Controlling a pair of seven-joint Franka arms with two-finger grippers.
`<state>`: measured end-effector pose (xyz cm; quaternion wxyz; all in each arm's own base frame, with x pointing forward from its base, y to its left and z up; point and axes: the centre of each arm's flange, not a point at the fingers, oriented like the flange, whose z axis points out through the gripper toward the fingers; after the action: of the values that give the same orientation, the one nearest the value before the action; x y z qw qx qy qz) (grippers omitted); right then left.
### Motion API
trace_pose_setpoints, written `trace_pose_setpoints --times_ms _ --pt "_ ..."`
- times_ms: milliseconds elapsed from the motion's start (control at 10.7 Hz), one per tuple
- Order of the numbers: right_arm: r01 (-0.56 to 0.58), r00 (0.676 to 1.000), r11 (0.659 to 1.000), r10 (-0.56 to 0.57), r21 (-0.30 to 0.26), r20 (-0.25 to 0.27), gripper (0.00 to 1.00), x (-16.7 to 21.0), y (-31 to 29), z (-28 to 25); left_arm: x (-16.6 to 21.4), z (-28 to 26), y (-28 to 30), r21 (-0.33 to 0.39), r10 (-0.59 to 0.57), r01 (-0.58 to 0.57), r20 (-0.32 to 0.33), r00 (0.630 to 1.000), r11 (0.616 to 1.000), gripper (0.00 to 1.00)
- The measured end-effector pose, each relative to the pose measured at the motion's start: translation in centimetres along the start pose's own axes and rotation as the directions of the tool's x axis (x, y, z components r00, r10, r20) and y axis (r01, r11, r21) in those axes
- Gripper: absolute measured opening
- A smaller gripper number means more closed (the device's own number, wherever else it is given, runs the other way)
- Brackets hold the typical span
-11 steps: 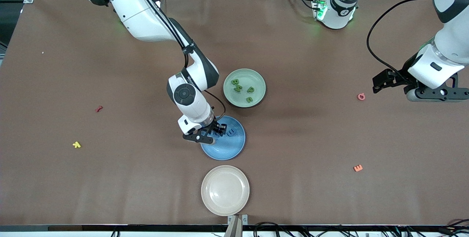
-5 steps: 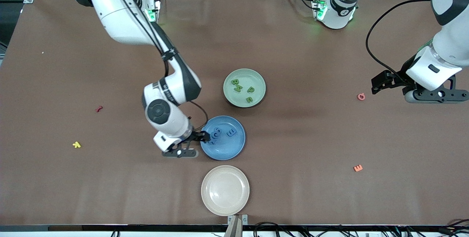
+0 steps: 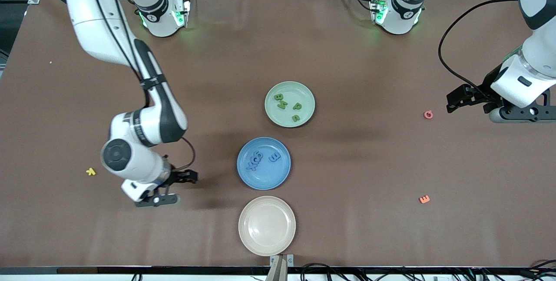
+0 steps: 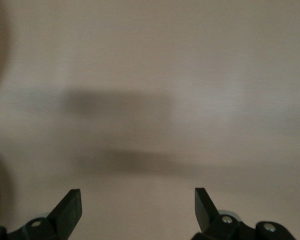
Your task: Sort letters by color into matching plates
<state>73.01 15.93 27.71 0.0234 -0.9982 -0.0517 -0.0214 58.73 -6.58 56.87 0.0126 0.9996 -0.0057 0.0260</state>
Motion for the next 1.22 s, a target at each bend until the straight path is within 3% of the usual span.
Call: trace_pose_setpoints --times_ms 374,655,1217 --pt "0.030 0.998 0.993 -0.023 -0.110 0.061 1.00 -0.4 10.5 -4.1 0.0 0.1 0.9 -0.002 0.016 -0.016 -0.001 1.000 1.000 1.00" --pt "0.033 0.999 0.984 -0.026 -0.175 0.044 1.00 -1.5 15.3 -10.4 0.2 0.6 1.1 -0.003 0.019 -0.019 0.003 1.000 1.000 1.00" --pt "-0.021 1.000 0.985 0.023 -0.171 0.013 1.00 -7.7 16.9 -28.0 -0.1 0.4 3.5 -0.007 0.060 -0.060 -0.001 0.998 0.998 1.00"
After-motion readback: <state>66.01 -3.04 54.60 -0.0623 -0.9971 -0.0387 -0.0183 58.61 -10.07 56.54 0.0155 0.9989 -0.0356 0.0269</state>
